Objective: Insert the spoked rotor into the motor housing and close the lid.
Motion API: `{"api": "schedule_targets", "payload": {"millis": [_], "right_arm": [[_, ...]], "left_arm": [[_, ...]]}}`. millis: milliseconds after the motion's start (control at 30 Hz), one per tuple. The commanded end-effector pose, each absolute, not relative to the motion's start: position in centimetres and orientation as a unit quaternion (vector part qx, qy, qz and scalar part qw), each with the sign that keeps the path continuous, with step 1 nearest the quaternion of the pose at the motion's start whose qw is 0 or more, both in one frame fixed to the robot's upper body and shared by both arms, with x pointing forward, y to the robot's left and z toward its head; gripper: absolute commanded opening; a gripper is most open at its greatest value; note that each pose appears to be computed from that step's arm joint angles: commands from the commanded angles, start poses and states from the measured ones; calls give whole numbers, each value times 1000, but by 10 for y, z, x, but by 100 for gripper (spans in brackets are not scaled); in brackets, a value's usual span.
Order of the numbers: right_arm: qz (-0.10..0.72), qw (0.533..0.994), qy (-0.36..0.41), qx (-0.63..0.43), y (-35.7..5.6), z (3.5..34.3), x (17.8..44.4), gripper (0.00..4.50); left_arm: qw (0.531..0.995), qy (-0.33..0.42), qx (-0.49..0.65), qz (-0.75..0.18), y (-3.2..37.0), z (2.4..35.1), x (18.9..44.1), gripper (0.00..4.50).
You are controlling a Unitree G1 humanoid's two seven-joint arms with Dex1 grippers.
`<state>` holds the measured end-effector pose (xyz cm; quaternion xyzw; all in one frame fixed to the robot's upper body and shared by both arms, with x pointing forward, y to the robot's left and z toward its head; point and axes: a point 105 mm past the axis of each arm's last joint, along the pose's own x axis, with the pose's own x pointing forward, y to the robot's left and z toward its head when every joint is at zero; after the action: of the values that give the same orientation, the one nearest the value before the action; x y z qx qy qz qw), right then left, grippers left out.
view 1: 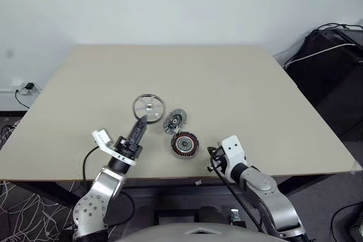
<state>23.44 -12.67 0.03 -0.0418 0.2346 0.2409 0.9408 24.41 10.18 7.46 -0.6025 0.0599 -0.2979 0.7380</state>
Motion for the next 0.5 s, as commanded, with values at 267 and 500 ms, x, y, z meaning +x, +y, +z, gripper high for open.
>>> {"api": "schedule_targets", "payload": {"millis": [267,500], "right_arm": [[235,951,198,-35,-134,18,233,0],[233,952,198,-32,-132,17,231,0]], "left_arm": [[704,185,-590,-350,65,51,238,39],[711,238,-571,-334,60,29,236,39]]}}
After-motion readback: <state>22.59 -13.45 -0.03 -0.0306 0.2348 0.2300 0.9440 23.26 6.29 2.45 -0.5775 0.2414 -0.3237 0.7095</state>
